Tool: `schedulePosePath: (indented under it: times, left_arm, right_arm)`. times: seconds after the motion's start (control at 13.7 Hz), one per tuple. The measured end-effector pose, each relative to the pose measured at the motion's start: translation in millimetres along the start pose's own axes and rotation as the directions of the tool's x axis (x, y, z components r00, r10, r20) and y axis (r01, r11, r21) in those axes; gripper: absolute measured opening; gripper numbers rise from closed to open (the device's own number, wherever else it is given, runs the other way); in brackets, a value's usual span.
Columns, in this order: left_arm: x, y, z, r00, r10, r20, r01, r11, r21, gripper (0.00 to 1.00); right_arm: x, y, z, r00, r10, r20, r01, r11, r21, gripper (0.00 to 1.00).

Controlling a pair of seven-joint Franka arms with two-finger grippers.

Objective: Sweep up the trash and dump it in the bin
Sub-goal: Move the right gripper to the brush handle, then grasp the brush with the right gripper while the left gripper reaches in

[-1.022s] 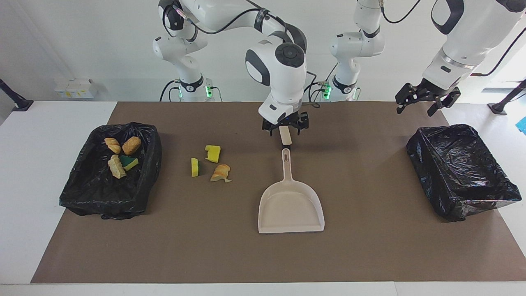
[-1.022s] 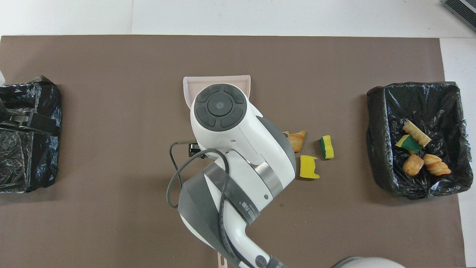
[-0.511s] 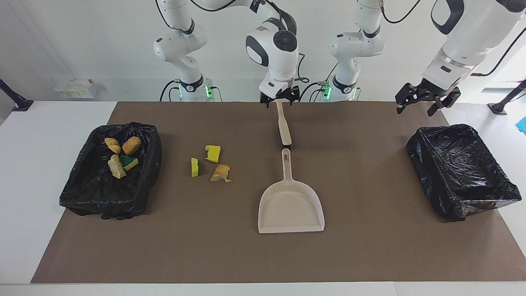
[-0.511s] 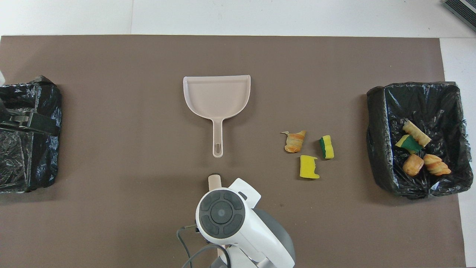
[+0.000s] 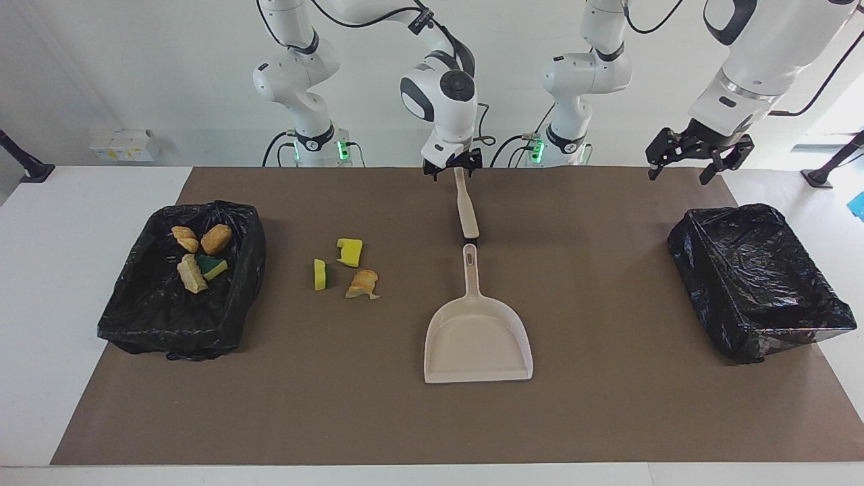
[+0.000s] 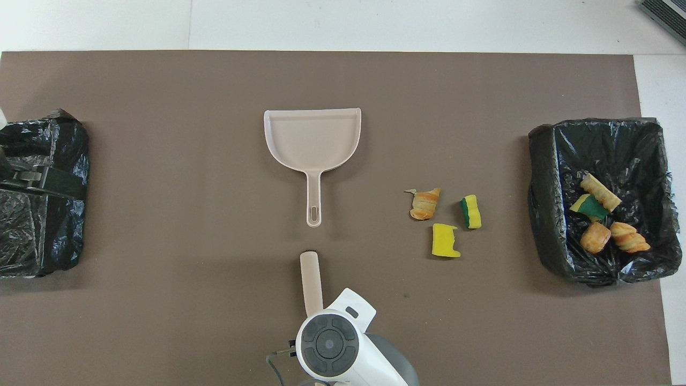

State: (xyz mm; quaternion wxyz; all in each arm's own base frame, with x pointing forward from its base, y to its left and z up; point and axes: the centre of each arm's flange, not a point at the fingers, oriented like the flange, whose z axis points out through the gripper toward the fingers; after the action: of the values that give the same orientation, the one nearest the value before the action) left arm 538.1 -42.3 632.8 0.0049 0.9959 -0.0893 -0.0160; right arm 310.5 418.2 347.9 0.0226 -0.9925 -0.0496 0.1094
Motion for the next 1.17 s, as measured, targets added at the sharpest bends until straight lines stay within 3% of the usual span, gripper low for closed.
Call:
schedulePosePath:
  times: [0.37, 0.8, 1.17]
  left_arm:
    - [13, 25, 6, 0.998, 0.048, -0.049, -0.048, 0.999, 0.006, 1.0]
    - [49, 47, 35, 0.988, 0.091, -0.122, -0.091, 0.996, 0.01, 1.0]
    - [52, 47, 37, 0.987, 0.094, -0.132, -0.094, 0.996, 0.011, 1.0]
  right_arm:
    - [-20, -15, 12, 0.999, -0.033, 0.008, 0.033, 0.999, 0.006, 0.96]
    - [-19, -12, 16, 1.0, -0.023, 0.004, 0.023, 1.0, 0.01, 0.27]
    - [0, 2, -17, 0.999, 0.045, 0.002, -0.045, 0.998, 0.031, 0.26]
